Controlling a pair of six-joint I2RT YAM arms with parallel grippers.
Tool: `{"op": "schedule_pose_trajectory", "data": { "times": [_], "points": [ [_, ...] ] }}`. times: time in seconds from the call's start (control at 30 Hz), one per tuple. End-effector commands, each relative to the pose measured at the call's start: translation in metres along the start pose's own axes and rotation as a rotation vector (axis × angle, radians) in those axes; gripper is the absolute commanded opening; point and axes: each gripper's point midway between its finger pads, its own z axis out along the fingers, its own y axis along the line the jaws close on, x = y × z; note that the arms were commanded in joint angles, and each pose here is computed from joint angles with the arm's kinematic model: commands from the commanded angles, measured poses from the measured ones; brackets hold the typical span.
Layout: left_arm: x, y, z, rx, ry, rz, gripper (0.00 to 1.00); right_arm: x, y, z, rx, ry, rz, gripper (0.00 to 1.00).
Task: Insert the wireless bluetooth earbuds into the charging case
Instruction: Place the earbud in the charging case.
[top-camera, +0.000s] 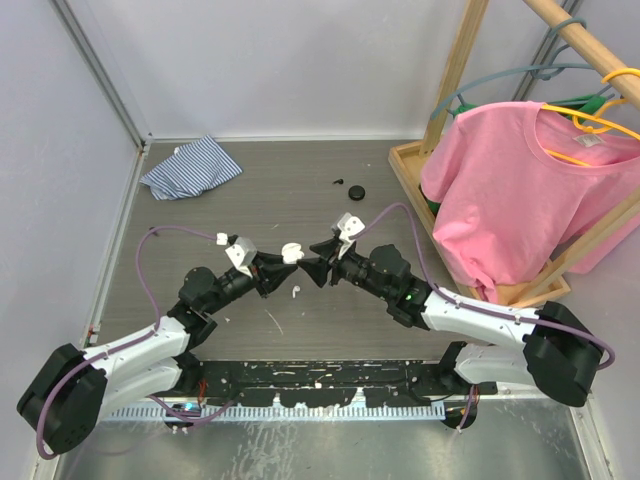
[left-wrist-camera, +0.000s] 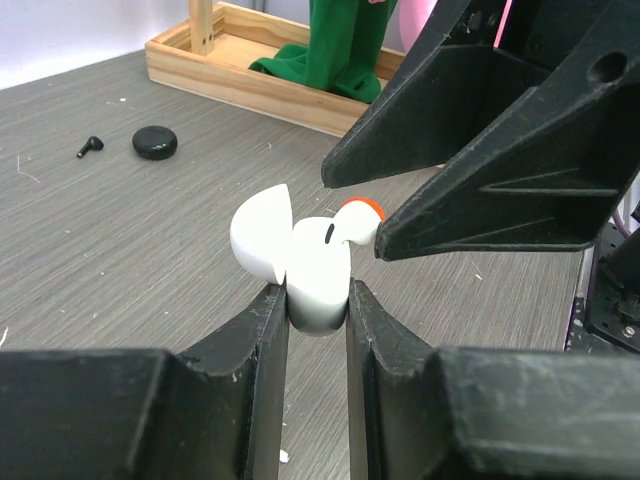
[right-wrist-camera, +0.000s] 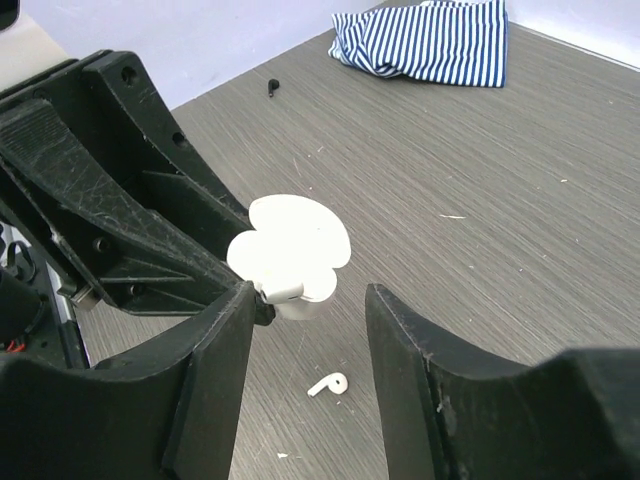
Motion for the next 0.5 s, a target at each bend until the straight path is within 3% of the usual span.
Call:
{"op": "schedule_pose_trajectory", "data": {
  "times": [0.0, 0.47],
  "points": [
    [-0.030, -0.007, 0.003, 0.038, -0.092, 0.058, 0.00, -0.047, 0.002, 0.007, 0.021, -0.149, 0.023, 0.53],
    [-0.034, -0.011, 0.001, 0.056, -0.109, 0.066, 0.00, -0.039, -0.009, -0.001, 0.074, -0.130, 0.000, 0.44]
  ]
}}
